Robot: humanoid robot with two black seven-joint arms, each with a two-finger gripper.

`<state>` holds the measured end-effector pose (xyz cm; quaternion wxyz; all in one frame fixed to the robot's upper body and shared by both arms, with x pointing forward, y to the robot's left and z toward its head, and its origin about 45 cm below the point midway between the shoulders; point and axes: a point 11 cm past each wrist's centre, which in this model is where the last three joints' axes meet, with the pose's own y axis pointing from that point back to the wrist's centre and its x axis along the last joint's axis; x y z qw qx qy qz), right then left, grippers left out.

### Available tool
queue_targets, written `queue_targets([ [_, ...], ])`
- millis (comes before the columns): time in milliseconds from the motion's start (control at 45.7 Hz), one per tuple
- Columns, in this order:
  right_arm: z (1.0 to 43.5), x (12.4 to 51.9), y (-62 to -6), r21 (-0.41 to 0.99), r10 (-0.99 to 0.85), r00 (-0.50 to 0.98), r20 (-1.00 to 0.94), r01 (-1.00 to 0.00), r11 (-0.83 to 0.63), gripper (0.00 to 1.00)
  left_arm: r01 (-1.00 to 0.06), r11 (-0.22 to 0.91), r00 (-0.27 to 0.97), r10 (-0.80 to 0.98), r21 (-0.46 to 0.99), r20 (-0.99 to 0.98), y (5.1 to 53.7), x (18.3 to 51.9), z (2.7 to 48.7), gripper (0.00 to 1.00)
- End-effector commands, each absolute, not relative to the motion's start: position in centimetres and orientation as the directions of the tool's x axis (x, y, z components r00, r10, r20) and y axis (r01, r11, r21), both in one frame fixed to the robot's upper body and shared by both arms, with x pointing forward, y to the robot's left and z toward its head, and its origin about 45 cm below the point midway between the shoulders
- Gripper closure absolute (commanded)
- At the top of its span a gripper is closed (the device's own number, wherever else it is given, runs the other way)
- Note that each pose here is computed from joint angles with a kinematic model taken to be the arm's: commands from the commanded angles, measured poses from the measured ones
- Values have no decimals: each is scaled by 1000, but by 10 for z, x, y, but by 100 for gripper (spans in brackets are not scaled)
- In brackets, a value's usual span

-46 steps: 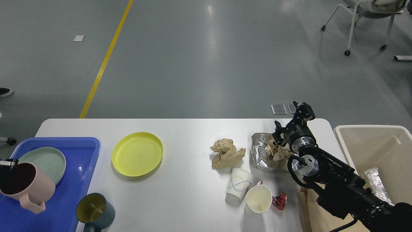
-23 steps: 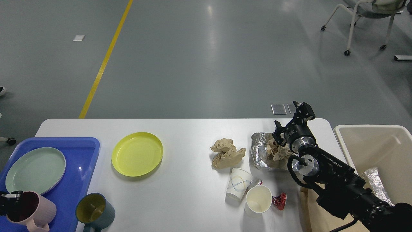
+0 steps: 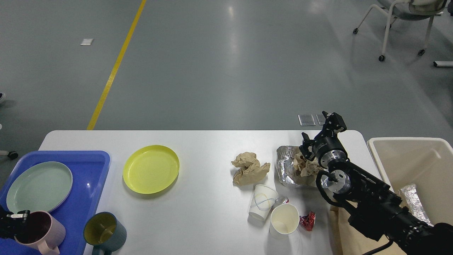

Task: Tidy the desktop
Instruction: 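Set the pink mug down at the tray's near corner, release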

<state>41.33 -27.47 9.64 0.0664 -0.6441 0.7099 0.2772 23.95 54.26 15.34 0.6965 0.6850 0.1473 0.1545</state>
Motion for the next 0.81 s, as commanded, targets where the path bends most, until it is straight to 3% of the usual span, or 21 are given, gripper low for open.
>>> queue_targets([
  [0, 96, 413, -275, 308, -878, -161, -451, -951, 16, 0, -48, 86, 876, 483, 995, 0, 527, 243, 147, 7],
  [503, 96, 413, -275, 308, -878, -161, -452, -951, 16, 0, 3, 87, 857, 513, 996, -48, 533, 237, 157, 4],
  [678, 96, 413, -275, 308, -878, -161, -452, -951, 16, 0, 56, 34, 870, 489, 998, -66, 541, 250, 194, 4],
  [787, 97, 413, -275, 307, -878, -161, -452, -952, 17, 0, 72, 20, 891, 448, 997, -73, 527, 275, 238, 4],
])
